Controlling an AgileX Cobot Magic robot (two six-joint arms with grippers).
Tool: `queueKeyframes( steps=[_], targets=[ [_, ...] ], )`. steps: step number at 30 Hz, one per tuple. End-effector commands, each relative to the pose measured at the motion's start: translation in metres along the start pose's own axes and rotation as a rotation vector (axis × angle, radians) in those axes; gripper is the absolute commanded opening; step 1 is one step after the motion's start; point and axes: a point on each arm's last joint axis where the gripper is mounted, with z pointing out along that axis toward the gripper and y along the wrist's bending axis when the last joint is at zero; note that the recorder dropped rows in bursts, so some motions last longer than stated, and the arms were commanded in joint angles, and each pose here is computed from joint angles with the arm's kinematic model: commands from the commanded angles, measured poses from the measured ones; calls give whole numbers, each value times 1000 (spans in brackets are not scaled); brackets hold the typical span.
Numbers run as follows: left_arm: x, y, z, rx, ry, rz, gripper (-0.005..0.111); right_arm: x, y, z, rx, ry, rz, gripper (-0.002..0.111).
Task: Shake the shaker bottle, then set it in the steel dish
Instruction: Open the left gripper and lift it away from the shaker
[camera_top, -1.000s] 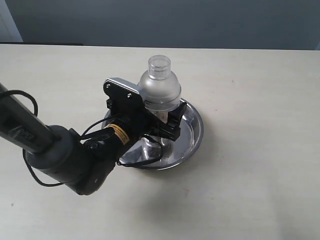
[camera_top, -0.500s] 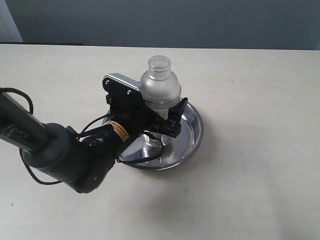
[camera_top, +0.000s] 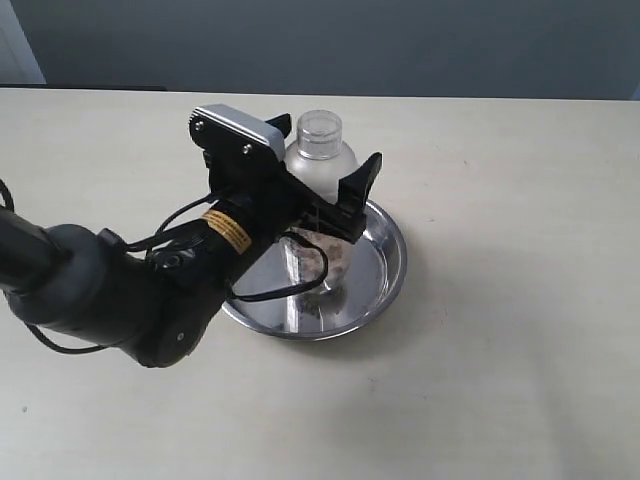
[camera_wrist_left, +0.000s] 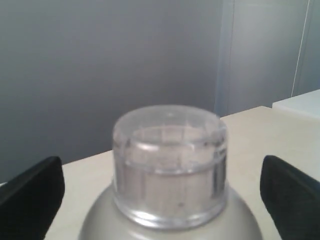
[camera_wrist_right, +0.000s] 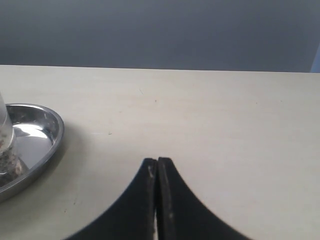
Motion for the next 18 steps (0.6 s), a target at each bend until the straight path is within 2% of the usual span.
queueKeyframes(
  steps=[1, 8, 11, 12, 14, 17, 18],
  targets=[
    [-14, -1, 0, 3, -51, 29, 105, -1, 0, 0, -3, -13, -2, -1],
    [-47, 0, -4, -7, -143, 83, 104, -1, 0, 0, -3, -13, -2, -1],
    [-67, 2, -9, -30, -196, 127, 99, -1, 0, 0, -3, -13, -2, -1],
    [-73, 2, -10, -34, -201, 144, 92, -1, 0, 0, -3, -13, -2, -1],
    [-82, 2, -14, -21, -160, 160, 70, -1, 0, 0, -3, -13, -2, -1],
    [-99, 1, -22, 9, -86, 148, 26, -1, 0, 0, -3, -13, -2, -1],
    [-107, 2, -27, 11, -61, 155, 7, -1, 0, 0, -3, -13, -2, -1]
  ],
)
